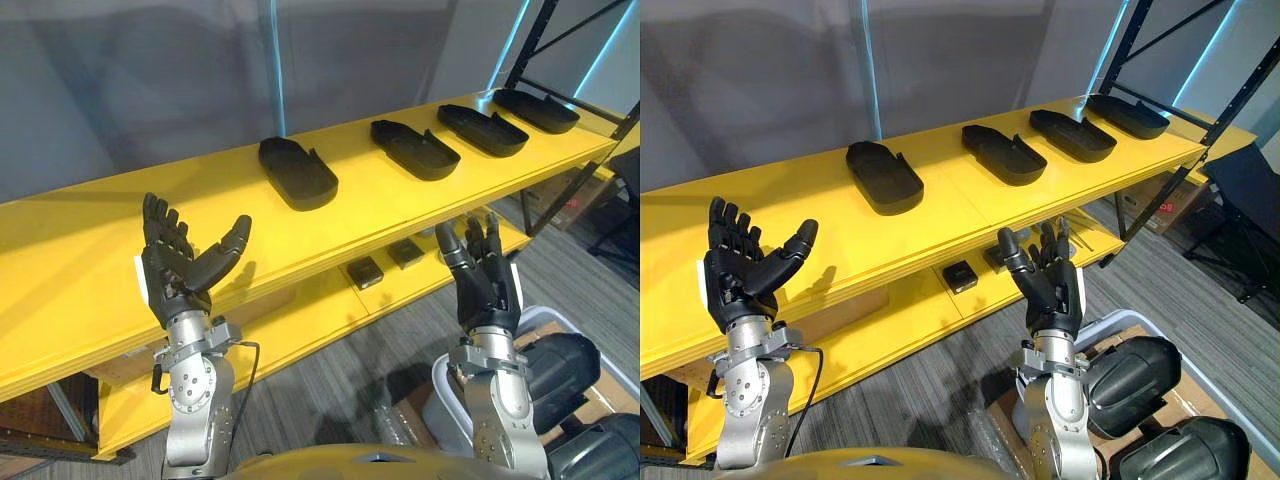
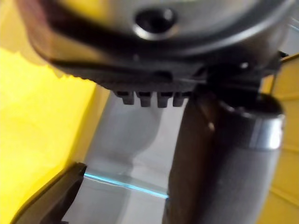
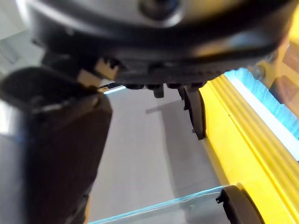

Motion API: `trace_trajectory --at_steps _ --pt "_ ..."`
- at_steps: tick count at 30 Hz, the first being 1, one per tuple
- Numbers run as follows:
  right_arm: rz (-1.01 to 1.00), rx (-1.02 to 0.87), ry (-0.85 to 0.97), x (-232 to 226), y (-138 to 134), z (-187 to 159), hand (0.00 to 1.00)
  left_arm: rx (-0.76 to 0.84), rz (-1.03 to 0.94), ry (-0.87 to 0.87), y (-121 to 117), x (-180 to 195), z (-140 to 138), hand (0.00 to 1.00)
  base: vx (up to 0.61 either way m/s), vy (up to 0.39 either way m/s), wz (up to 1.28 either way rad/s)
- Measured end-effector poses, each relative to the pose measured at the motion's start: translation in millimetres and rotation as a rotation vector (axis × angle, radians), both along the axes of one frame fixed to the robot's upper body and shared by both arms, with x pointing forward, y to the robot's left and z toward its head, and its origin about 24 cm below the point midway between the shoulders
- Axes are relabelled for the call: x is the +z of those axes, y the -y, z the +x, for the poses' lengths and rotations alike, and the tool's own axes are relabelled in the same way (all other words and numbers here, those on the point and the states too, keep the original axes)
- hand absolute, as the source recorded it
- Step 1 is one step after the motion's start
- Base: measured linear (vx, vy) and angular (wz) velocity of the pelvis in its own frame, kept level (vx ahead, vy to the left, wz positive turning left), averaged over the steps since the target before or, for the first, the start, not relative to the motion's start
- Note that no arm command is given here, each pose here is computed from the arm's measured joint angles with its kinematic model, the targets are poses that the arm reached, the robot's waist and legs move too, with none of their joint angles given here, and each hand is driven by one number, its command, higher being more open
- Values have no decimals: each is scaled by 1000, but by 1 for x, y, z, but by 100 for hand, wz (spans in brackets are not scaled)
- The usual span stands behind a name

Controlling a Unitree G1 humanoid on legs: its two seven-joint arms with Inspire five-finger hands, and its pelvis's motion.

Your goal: Walk over and take three plastic housings, then place them on the shelf

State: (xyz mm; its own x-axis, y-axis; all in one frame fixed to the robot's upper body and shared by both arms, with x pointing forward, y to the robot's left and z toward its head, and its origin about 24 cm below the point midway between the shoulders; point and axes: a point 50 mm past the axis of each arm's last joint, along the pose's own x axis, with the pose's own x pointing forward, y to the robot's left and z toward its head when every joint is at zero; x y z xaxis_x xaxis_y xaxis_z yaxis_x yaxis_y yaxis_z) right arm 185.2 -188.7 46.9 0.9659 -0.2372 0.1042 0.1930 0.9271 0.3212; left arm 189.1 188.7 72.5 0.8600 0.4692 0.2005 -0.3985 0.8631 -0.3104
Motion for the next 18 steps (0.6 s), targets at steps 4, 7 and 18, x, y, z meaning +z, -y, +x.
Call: trace_trajectory --at_steps 4,7,18 --pt "5 -2 -49 -12 5 0 100 -16 2 4 0 0 0 100 13 -3 23" --pt "15 3 -108 -23 9 7 100 -23 15 8 -3 1 0 100 10 8 19" --pt "-35 -67 -72 -7 36 38 100 -28 37 42 -18 6 0 100 2 0 3"
